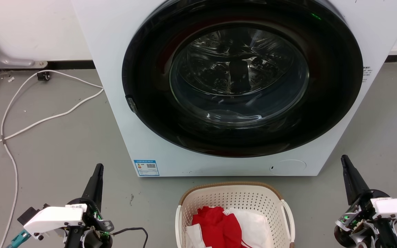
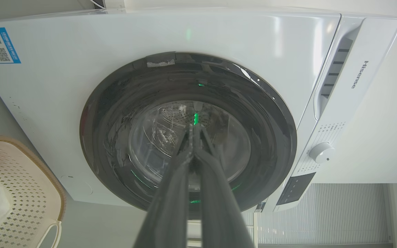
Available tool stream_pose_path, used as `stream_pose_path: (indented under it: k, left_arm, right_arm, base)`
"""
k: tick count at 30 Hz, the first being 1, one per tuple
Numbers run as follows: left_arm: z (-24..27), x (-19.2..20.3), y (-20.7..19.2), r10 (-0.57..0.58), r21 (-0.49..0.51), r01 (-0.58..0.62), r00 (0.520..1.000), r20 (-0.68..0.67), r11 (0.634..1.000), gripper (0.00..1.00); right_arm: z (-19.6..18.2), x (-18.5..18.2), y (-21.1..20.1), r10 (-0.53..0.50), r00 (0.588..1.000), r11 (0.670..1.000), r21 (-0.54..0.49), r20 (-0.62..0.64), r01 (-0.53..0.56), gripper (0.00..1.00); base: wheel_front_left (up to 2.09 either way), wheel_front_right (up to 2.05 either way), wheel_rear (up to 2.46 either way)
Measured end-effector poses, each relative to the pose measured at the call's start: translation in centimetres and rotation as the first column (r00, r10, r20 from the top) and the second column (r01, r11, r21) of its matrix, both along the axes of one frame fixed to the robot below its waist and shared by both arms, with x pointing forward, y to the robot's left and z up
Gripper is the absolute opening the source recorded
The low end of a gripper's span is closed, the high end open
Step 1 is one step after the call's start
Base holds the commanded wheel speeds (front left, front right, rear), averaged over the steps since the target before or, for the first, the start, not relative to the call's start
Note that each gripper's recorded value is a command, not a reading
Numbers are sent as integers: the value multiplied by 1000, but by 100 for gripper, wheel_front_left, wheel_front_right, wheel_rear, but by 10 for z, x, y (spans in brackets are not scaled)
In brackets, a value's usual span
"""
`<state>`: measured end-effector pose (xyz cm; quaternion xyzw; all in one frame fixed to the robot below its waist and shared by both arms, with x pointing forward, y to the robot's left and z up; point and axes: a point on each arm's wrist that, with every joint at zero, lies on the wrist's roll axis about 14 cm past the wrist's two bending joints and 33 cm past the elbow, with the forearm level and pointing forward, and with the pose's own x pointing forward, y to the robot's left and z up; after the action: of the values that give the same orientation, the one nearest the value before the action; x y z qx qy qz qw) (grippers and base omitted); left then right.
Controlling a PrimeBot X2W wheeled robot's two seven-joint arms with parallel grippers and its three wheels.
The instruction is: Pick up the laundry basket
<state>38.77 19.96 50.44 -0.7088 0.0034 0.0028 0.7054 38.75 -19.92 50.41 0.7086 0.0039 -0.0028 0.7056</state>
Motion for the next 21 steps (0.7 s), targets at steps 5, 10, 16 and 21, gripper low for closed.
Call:
stream_pose_path:
  k: [5,10,16,21]
  left_arm:
    - [0,0,0,0,0,0,1000,0,1000,100]
    - [-26,-12,-1,2,-8,-3,997,-77,1000,100]
    - [-23,-12,1,24,32,-22,997,-68,999,100]
    - [-17,-11,4,38,119,-31,998,-58,992,100]
  right_arm:
    - [0,0,0,0,1000,1000,0,0,0,100]
    - [-27,-13,0,-5,997,1000,7,-80,6,100]
    - [-26,-14,-3,-26,997,998,-58,-79,22,100]
    - [-15,-11,-7,-41,998,986,-162,-48,32,100]
  base:
    - [0,0,0]
    - [0,0,0]
    - [0,0,0]
    - [0,0,0]
